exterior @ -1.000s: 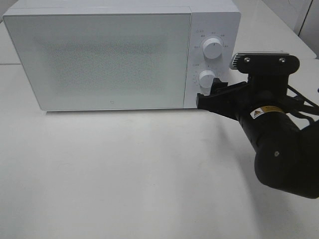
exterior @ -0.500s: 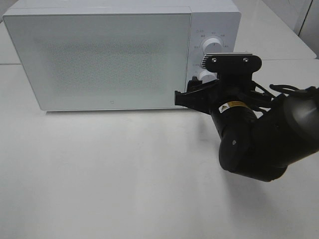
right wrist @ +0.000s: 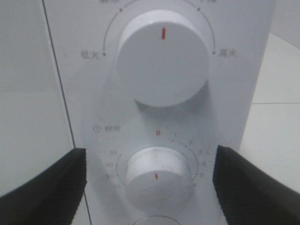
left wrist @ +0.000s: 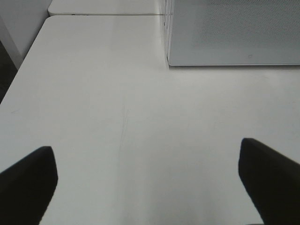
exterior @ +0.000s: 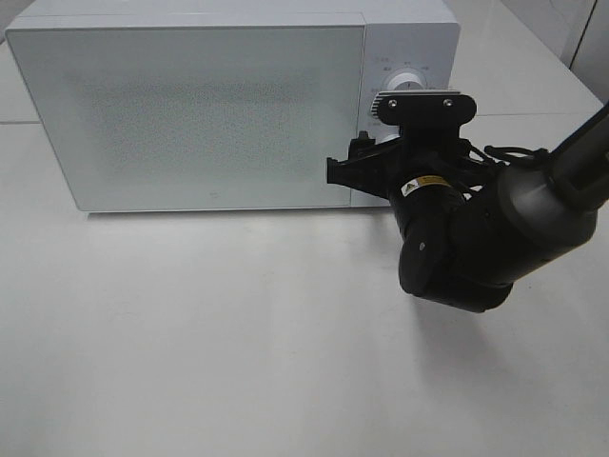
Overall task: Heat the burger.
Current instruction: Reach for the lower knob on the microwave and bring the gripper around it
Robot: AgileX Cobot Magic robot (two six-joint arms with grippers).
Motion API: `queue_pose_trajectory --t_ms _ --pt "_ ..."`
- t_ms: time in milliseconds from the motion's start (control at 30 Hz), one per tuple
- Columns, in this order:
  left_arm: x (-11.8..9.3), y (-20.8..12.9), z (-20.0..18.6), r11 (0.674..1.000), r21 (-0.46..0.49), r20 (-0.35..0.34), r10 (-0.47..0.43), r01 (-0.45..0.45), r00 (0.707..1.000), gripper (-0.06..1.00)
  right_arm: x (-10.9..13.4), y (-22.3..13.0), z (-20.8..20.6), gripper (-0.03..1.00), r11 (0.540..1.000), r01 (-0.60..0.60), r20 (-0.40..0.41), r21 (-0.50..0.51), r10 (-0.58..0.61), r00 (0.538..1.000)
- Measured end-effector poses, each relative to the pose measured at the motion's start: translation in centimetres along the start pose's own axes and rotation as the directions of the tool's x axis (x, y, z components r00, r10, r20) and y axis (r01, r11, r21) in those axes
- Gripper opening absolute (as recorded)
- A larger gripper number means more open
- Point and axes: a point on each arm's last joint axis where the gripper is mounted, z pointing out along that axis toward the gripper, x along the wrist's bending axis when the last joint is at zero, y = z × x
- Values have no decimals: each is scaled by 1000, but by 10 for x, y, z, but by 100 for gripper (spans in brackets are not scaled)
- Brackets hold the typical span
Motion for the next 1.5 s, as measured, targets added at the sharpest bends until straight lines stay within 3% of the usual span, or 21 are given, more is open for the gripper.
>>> queue_pose_trajectory --t_ms 733,1000,1133,1500 --pt "0 0 0 1000 0 0 0 0 1000 99 -2 -10 5 75 999 -29 11 20 29 1000" --pt "0 0 0 1000 0 0 0 0 1000 99 -2 -9 5 61 1000 -9 6 19 9 1000" --pt "0 0 0 1000 0 0 0 0 1000 99 -2 -9 5 46 1000 1 8 19 -1 1000" --pt "0 0 0 1000 0 0 0 0 1000 99 -2 -9 5 46 1000 8 8 19 -8 1000"
